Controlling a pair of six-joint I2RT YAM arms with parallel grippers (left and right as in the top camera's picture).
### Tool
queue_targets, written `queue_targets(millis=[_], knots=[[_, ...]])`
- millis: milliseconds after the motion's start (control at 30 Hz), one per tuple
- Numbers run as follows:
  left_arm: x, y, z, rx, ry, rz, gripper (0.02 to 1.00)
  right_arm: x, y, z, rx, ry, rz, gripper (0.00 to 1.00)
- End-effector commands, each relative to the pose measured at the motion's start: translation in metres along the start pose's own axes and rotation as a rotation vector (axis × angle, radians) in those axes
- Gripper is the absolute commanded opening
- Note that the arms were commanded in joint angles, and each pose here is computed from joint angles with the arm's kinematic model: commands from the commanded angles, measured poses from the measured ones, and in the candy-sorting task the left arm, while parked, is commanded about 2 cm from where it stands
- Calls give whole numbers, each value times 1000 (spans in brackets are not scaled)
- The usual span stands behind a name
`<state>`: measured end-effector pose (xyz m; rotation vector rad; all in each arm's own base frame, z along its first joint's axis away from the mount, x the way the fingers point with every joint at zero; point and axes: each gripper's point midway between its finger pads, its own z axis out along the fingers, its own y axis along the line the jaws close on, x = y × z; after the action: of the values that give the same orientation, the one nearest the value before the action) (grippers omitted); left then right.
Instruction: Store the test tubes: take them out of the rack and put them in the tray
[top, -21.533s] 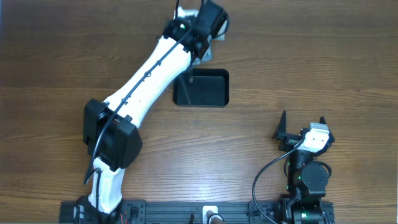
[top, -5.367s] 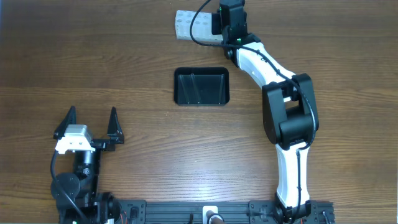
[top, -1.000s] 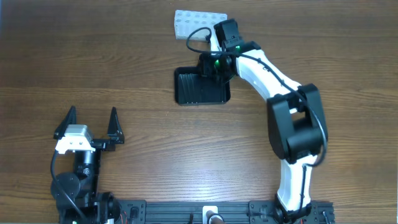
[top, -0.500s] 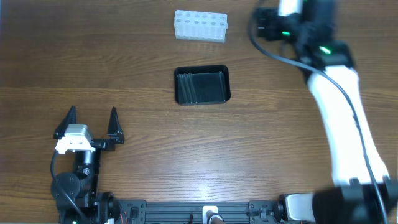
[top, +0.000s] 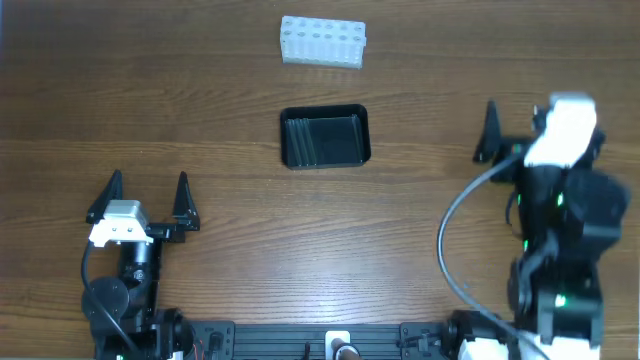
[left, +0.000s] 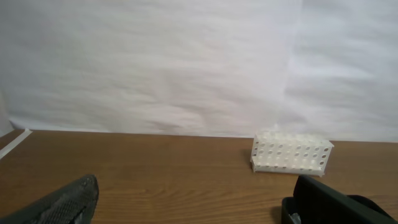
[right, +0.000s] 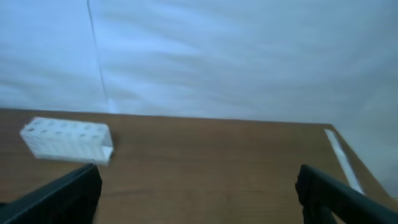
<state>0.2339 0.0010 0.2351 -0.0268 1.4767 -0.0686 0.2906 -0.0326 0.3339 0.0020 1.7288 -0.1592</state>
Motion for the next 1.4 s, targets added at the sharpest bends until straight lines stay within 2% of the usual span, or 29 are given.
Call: queue_targets(millis=[33,367,600,767,1100,1400], knots=[[1,-1,0,7,-4,15,998,28,-5,-6,35,19,12,993],[1,-1,0,7,-4,15,998,81,2,-27,31,51,26,993],[1,-1,0,7,-4,15,998,130,20,-24,-6,74,24,993],[1,-1,0,7,-4,15,998,157,15,-18,71,112,30,991],[1,-1,0,7,-4,15,998,156,20,-6,80,-55,34,991],[1,-1,0,7,-4,15,998,157,18,-13,97,-146,41,991]])
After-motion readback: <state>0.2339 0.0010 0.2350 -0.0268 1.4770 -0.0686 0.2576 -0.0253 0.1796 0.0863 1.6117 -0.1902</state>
